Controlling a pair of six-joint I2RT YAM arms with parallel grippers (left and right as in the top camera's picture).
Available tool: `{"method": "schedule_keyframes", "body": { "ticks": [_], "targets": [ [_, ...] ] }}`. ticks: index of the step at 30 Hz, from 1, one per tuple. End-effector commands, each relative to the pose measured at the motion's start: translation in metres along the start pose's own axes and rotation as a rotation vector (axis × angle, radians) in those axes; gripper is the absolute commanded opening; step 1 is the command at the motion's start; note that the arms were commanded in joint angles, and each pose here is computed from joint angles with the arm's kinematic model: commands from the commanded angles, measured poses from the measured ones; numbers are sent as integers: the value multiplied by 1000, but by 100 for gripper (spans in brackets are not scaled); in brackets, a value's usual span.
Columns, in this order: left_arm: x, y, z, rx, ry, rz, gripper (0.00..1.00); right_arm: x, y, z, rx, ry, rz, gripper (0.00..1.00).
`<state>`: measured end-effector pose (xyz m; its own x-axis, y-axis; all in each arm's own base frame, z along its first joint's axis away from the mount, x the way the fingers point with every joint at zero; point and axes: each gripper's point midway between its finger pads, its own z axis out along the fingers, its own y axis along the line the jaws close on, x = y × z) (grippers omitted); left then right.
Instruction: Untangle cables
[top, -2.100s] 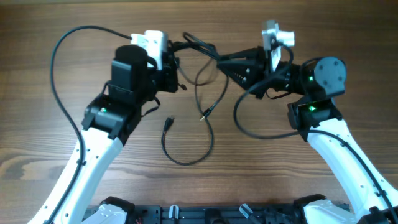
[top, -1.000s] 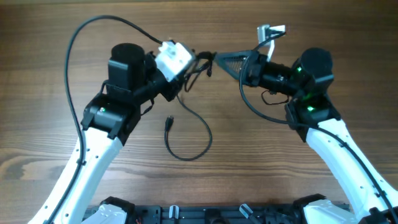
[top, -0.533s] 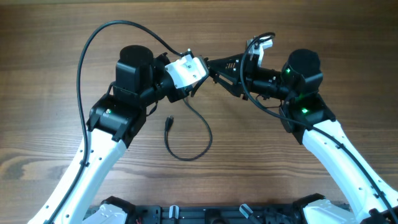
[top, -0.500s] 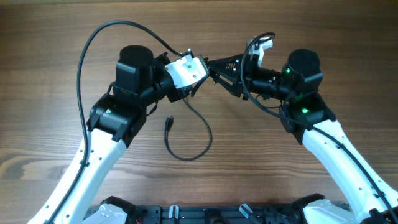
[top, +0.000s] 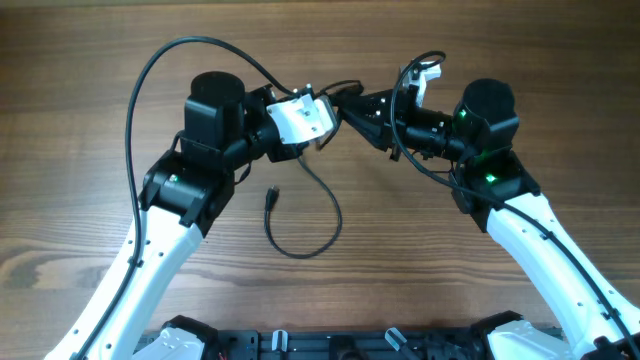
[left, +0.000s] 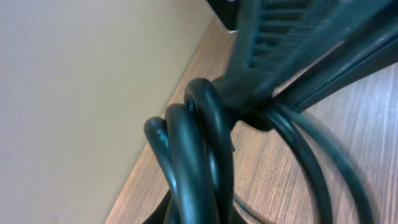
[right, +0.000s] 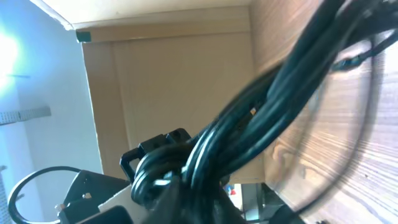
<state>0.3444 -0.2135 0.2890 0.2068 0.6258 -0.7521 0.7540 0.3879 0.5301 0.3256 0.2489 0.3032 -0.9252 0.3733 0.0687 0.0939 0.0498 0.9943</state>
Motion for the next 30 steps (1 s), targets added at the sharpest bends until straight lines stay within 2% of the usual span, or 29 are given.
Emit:
{"method": "schedule_keyframes", "body": {
  "ticks": [1,7,10,17,24,27,30],
  "targets": [
    [-16,-5,-4,29,-63,40,4,-3,1,1,9,-27,-20,4],
    [-15,-4,-4,24,-57,26,4,-1,-3,2,22,-19,-37,4],
    [-10,1,-3,-3,-29,-52,4,1,5,2,-5,-8,-110,4],
    [26,37,-10,-246,130,-427,4,12,50,-3,-172,14,-385,4],
    [51,60,-24,-374,128,-788,4,26,74,-9,-271,45,-570,4],
    [56,65,-27,-397,118,-879,4,34,80,-11,-302,65,-677,4],
    [57,65,-28,-401,115,-899,4,45,82,-14,-330,104,-782,4]
  ]
}}
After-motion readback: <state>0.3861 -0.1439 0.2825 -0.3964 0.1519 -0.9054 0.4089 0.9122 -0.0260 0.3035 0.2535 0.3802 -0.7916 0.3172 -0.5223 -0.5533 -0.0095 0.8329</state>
